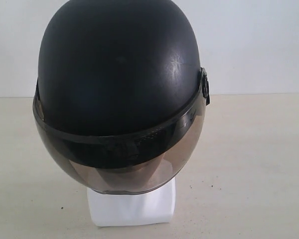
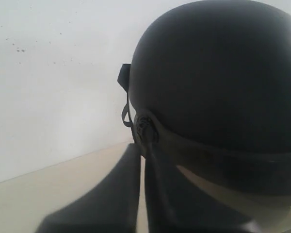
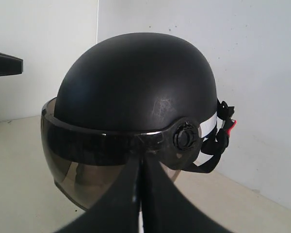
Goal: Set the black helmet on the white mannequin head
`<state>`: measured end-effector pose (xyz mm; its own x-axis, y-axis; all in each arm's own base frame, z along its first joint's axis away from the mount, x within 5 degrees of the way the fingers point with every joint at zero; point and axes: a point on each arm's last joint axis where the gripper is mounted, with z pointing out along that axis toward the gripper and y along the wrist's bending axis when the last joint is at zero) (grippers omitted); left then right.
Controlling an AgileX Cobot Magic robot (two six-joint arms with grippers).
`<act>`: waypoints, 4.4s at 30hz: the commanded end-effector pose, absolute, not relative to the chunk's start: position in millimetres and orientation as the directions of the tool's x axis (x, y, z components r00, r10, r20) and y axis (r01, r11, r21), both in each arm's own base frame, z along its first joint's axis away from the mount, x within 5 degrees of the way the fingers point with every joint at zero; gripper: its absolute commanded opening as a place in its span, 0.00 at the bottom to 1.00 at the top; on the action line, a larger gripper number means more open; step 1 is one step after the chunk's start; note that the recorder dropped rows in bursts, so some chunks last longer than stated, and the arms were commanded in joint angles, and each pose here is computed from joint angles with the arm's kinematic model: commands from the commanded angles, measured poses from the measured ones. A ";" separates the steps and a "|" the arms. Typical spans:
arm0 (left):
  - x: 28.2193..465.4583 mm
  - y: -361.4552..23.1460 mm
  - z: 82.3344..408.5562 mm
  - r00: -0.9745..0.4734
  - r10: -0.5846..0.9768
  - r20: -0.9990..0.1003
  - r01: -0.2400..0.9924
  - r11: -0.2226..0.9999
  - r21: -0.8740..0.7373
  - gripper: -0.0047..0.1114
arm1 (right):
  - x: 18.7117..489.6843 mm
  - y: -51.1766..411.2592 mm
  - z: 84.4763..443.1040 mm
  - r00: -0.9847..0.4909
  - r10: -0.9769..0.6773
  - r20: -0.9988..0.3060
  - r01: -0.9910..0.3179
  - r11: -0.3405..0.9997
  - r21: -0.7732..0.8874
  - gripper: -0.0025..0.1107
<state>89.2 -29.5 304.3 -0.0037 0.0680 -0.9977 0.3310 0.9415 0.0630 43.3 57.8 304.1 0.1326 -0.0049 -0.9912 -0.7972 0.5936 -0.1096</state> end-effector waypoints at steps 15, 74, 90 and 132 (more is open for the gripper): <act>87.6 -30.4 303.9 -0.005 0.045 -0.999 0.338 0.940 0.040 0.08 | 44.3 5.4 302.3 0.123 0.088 -0.989 -0.205 0.977 0.061 0.02; 87.6 -30.4 303.9 -0.005 0.045 -0.999 0.338 0.940 0.040 0.08 | 53.2 5.9 182.4 -0.247 -0.052 -0.968 -0.118 0.993 -0.023 0.02; 87.6 -30.4 303.9 -0.005 0.046 -0.999 0.338 0.940 0.042 0.08 | 53.2 5.6 182.4 -0.248 -0.045 -0.968 -0.110 0.994 -0.018 0.02; 66.8 2.3 233.6 -0.043 -0.018 -0.999 -0.025 1.000 -0.017 0.08 | 53.2 5.6 182.2 -0.250 -0.043 -0.967 -0.110 0.994 -0.016 0.02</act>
<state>71.4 4.0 241.6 -0.0963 0.0030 -0.9954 -0.0434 0.9990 0.0072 53.4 5.7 181.4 -0.2585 -0.0353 -0.9654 -0.1103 0.9939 -0.0068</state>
